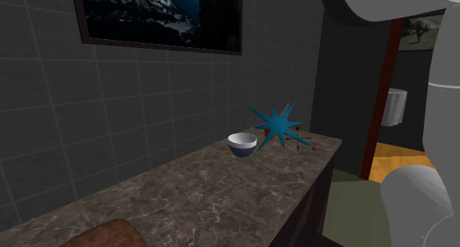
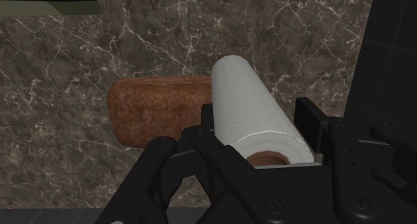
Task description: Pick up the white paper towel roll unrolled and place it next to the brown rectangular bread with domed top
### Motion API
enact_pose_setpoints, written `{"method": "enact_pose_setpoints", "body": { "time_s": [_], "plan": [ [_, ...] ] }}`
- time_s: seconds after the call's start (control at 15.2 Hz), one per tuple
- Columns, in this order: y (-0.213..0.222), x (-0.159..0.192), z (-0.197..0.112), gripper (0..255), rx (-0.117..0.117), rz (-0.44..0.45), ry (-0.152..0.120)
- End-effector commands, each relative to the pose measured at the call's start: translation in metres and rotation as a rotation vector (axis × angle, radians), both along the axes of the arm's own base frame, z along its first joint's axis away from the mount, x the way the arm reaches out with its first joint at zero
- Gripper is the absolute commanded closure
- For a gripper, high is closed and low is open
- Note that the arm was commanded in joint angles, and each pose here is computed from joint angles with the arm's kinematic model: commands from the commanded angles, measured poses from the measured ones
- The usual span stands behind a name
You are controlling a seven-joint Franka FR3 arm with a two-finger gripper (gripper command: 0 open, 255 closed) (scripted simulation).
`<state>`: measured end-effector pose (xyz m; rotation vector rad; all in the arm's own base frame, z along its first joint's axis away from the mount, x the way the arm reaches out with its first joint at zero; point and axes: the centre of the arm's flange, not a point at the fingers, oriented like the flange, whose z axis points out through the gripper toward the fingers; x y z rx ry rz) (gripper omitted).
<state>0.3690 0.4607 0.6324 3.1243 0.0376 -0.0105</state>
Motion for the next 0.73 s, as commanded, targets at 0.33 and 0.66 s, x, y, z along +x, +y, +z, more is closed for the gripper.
{"method": "enact_pose_setpoints", "body": {
  "time_s": [0.33, 0.66],
  "plan": [
    [0.000, 0.000, -0.037, 255, 0.001, 0.000, 0.000],
    [0.000, 0.000, -0.064, 255, 0.001, 0.000, 0.000]
  ]
}}
